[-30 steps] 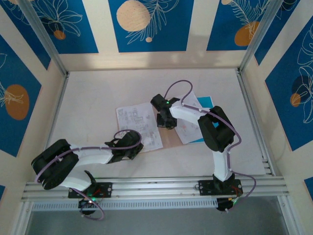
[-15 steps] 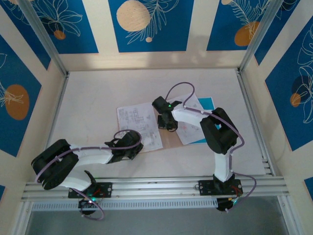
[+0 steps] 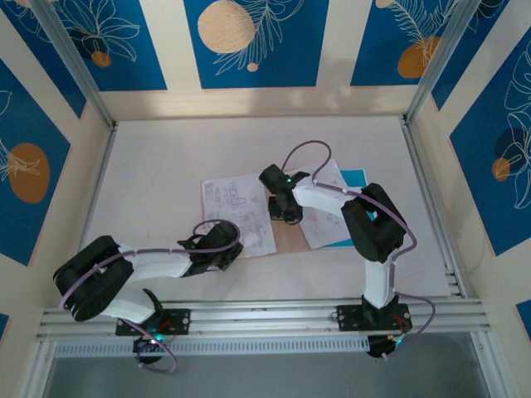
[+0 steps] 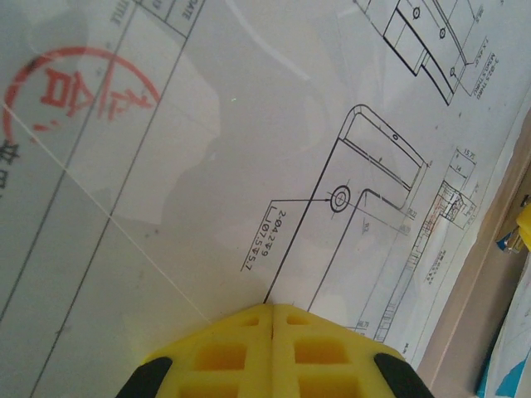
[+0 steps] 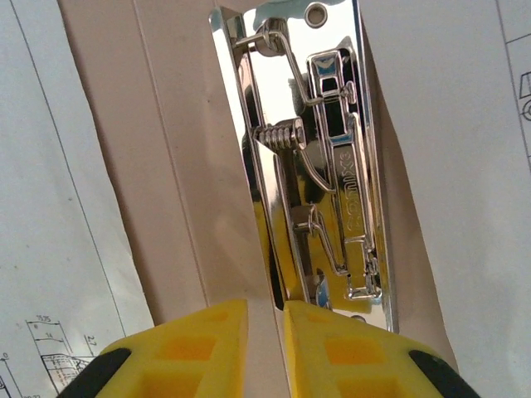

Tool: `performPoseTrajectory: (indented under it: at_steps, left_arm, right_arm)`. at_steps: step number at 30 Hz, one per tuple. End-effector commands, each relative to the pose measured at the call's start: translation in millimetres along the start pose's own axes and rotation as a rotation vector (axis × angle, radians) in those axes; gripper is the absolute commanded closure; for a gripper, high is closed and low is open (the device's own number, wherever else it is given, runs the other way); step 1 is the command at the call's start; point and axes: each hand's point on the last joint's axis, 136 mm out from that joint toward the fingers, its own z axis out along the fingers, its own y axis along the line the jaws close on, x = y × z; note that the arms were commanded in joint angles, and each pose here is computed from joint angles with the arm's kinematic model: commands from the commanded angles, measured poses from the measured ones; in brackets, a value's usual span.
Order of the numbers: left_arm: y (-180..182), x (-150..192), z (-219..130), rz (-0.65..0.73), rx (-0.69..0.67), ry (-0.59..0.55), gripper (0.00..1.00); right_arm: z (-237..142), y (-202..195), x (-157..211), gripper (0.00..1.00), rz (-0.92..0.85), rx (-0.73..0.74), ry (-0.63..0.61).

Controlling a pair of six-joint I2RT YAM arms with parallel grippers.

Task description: Put the files into the folder

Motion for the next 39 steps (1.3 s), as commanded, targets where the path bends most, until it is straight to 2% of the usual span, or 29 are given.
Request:
performPoseTrajectory:
  at_steps: [1, 9, 15, 20, 24, 30, 39]
  left_arm:
    - [76.6, -3.2, 1.1, 0.010, -0.273, -0.016, 1.00]
    - [74.8, -2.2, 3.2, 0.011, -0.265, -0.012, 1.00]
    - [73.5, -2.0, 4.3, 0.006, -0.259, -0.012, 1.00]
    - [72.9, -2.6, 3.2, 0.004, -0.256, -0.015, 1.00]
    - [73.3, -2.8, 2.7, 0.005, -0.256, -0.015, 1.00]
    - [73.1, -2.7, 2.8, 0.005, -0.255, -0.015, 1.00]
    - [73.2, -2.4, 3.0, 0.006, -0.253, -0.013, 1.00]
  right_arm:
    - [8.3, -25.4, 24.4, 0.77, 0.061, 0.050, 0.114]
    - [-8.3, -7.2, 27.2, 0.76, 0.163, -0.106, 0.142]
    - [-26.3, 4.9, 24.8, 0.75, 0.224, -0.159, 0.124]
    - [-29.8, -3.0, 23.0, 0.74, 0.275, -0.113, 0.101]
    - [-21.4, -9.0, 24.1, 0.73, 0.302, -0.068, 0.130]
    - [-8.3, -8.9, 23.9, 0.71, 0.350, -0.078, 0.148]
    - [-18.2, 3.7, 14.2, 0.71, 0.360, -0.132, 0.137]
